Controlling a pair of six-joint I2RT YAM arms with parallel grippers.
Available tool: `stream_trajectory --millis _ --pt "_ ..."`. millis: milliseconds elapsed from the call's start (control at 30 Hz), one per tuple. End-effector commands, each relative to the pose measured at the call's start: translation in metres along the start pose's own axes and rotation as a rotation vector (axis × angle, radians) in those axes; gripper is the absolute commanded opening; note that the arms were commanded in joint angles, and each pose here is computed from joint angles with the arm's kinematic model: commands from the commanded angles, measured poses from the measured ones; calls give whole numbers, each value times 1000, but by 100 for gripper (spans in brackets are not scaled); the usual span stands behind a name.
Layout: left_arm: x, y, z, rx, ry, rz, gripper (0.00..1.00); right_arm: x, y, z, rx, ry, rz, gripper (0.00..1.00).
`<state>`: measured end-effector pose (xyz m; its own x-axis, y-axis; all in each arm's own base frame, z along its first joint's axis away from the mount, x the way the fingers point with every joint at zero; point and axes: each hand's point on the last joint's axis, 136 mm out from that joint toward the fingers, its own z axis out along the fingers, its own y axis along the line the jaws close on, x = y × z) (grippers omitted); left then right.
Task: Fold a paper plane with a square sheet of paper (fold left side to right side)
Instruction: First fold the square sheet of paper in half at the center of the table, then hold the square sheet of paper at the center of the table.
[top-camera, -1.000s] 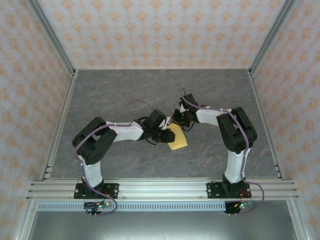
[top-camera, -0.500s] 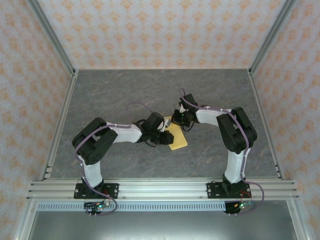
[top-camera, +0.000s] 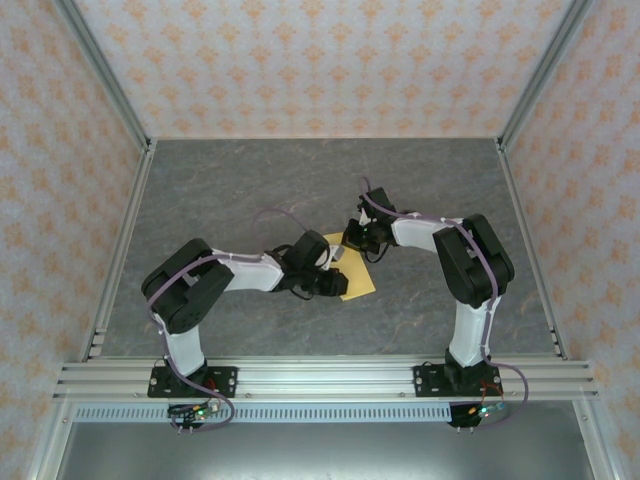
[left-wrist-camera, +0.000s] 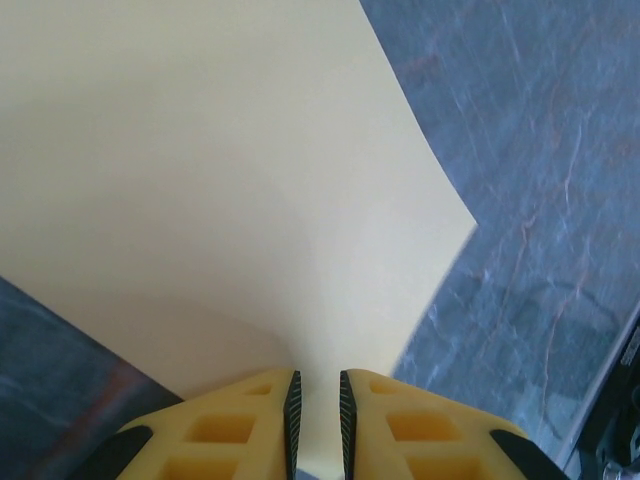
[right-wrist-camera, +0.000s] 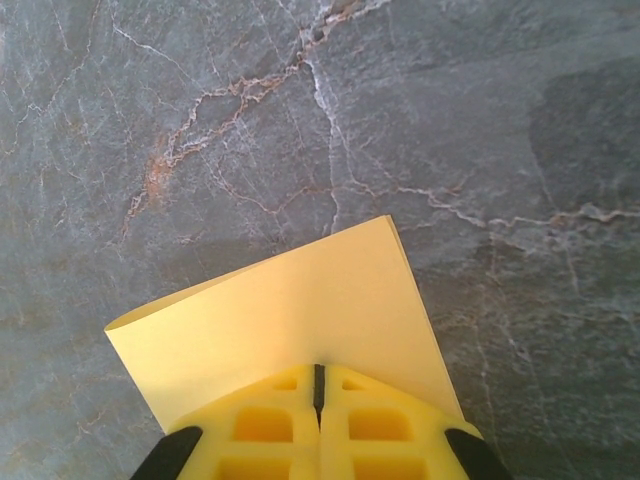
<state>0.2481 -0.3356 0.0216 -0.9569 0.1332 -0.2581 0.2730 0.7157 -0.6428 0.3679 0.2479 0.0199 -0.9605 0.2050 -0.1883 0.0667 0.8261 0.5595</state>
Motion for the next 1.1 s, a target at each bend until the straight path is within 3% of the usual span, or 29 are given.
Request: stream_trajectory --millis 0,367,533,700,867,967,1067 --pt "33 -10 1 10 88 12 20 32 -46 8 171 86 58 1" --pt "44 -21 -3 22 87 33 20 33 -40 9 145 84 54 1" --pt "9 -43 -45 59 -41 61 21 20 -5 -2 -4 35 45 4" --pt "-28 -28 -89 81 -174 -14 21 4 33 -33 -125 -45 28 6" --pt "-49 -13 -107 69 -219 -53 23 -3 37 -69 -76 -121 -16 11" --pt "-58 -14 -97 85 -201 -60 22 -1 29 -87 -12 -149 -56 21" --pt "-68 -17 -81 120 -188 -84 22 16 20 -93 21 -96 -72 20"
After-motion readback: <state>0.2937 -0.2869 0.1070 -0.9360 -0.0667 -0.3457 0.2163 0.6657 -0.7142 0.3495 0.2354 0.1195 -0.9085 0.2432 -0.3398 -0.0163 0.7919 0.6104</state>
